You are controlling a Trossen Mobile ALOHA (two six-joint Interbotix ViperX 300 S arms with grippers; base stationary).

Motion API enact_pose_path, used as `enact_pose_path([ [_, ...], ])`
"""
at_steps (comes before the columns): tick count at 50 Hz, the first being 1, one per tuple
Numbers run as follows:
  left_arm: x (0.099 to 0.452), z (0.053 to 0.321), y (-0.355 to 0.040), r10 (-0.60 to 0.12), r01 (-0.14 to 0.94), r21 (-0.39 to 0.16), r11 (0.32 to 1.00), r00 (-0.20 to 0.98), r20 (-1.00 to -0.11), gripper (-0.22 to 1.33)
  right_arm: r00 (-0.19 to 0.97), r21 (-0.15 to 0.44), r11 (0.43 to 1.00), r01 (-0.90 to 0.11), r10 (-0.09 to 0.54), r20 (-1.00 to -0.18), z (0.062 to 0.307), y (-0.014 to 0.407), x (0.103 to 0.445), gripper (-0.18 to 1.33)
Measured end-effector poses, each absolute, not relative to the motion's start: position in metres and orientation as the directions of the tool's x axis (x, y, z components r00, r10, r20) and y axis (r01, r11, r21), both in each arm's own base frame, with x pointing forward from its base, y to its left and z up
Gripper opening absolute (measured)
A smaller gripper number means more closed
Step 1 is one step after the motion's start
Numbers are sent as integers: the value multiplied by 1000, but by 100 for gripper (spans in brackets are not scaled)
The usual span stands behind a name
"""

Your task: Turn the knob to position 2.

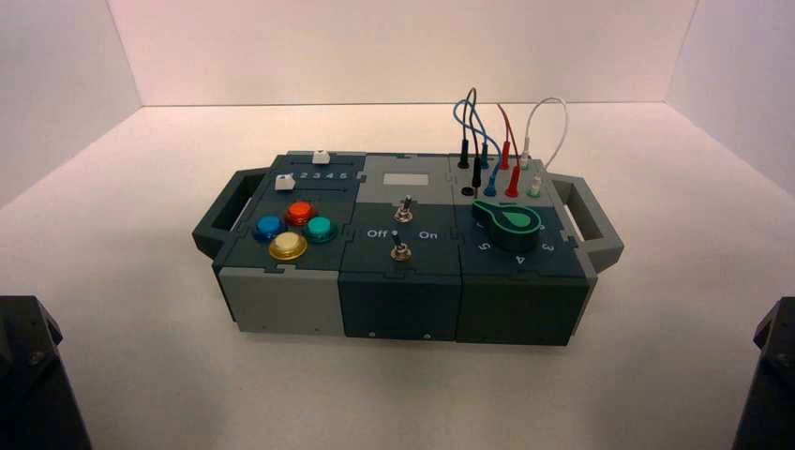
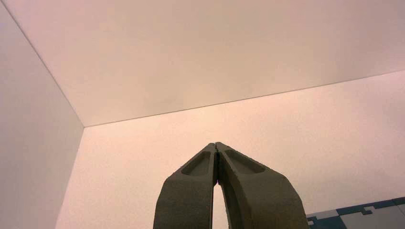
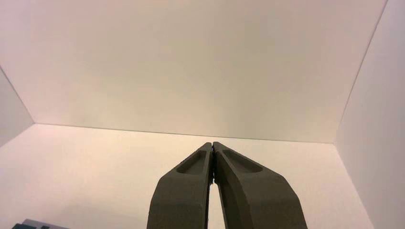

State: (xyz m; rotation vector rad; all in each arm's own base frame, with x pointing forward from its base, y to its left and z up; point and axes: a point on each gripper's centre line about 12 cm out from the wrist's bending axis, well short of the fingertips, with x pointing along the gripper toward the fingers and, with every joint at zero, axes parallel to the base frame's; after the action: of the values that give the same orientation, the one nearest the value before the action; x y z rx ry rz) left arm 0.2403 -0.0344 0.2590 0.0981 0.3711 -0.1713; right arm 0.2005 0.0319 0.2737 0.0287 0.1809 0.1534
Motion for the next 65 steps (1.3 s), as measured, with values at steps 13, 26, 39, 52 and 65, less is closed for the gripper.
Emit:
enact_pose_path([
  [13,240,259,-34,-148,185,65,981,918,-369,-16,968,45,988,-148,154,-198,269,32,204,-14],
  [26,241,258,-34,-148,185,65,981,917,-371,-16,967,46,988,-147,154,-201,269,32,204,-14],
  [39,240,259,-35,-150,186,65,980,917,-370,-16,967,46,988,-147,154,-201,269,32,204,-14],
  [52,240,256,-40,-172,213,60,975,901,-398,-16,958,51,988,-146,154,-243,267,33,204,-14],
  [65,245,257,-55,-237,290,43,956,853,-466,-16,935,71,987,-145,160,-318,272,34,205,-14],
])
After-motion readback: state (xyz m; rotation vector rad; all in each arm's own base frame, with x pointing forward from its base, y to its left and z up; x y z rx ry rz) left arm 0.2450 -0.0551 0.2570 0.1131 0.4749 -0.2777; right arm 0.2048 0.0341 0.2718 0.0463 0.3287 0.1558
